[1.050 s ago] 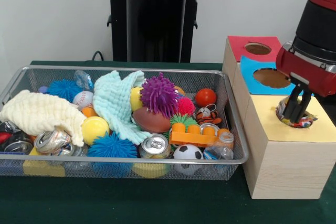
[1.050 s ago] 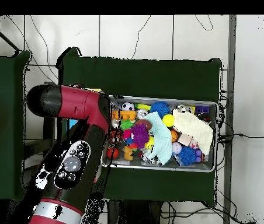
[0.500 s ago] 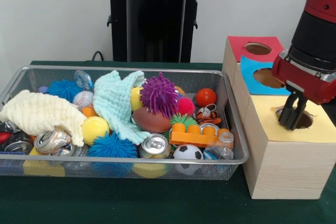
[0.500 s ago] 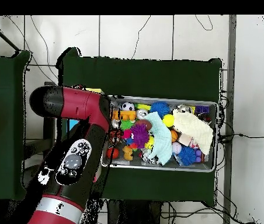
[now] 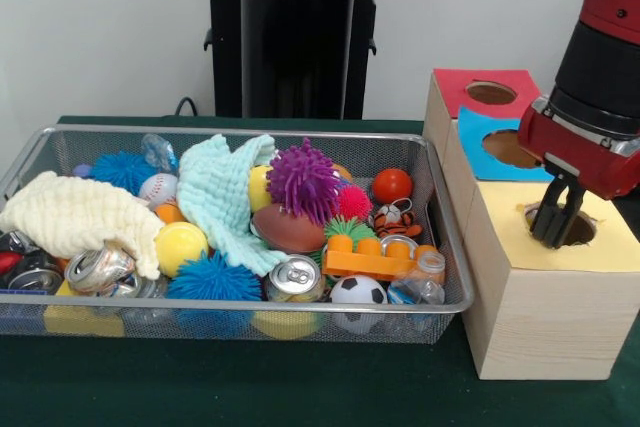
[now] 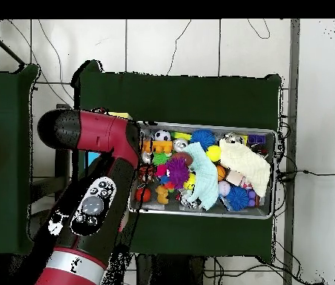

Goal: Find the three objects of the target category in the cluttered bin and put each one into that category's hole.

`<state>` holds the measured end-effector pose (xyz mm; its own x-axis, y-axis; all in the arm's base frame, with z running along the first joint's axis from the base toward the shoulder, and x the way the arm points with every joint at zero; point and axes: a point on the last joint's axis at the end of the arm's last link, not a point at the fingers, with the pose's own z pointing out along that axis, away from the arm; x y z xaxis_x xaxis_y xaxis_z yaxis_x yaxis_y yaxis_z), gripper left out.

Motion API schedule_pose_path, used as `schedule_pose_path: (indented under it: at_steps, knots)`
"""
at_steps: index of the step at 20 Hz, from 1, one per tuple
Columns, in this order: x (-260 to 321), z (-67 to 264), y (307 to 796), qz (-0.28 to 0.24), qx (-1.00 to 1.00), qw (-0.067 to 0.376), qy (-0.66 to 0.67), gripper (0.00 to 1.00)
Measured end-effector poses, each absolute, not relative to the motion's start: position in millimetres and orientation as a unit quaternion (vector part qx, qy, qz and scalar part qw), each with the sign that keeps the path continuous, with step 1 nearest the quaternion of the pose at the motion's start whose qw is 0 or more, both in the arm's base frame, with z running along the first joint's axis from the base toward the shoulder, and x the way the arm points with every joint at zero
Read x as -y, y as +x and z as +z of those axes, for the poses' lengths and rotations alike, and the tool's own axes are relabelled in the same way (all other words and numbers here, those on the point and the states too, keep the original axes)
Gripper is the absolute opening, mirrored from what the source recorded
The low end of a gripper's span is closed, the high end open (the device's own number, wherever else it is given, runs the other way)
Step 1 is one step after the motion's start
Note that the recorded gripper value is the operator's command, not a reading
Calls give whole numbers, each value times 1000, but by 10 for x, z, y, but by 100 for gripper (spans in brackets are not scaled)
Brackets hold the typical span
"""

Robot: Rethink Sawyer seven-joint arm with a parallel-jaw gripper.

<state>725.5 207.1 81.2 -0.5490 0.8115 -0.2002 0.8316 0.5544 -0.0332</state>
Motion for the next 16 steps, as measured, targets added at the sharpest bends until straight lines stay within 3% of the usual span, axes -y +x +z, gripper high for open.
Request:
schedule_pose_path:
  at_steps: [10, 16]
  knots:
    - [-2083, 875, 7254, -61, -878, 76, 469, 0]
    - [-1994, 1147, 7312, -57, -873, 54, 481, 0]
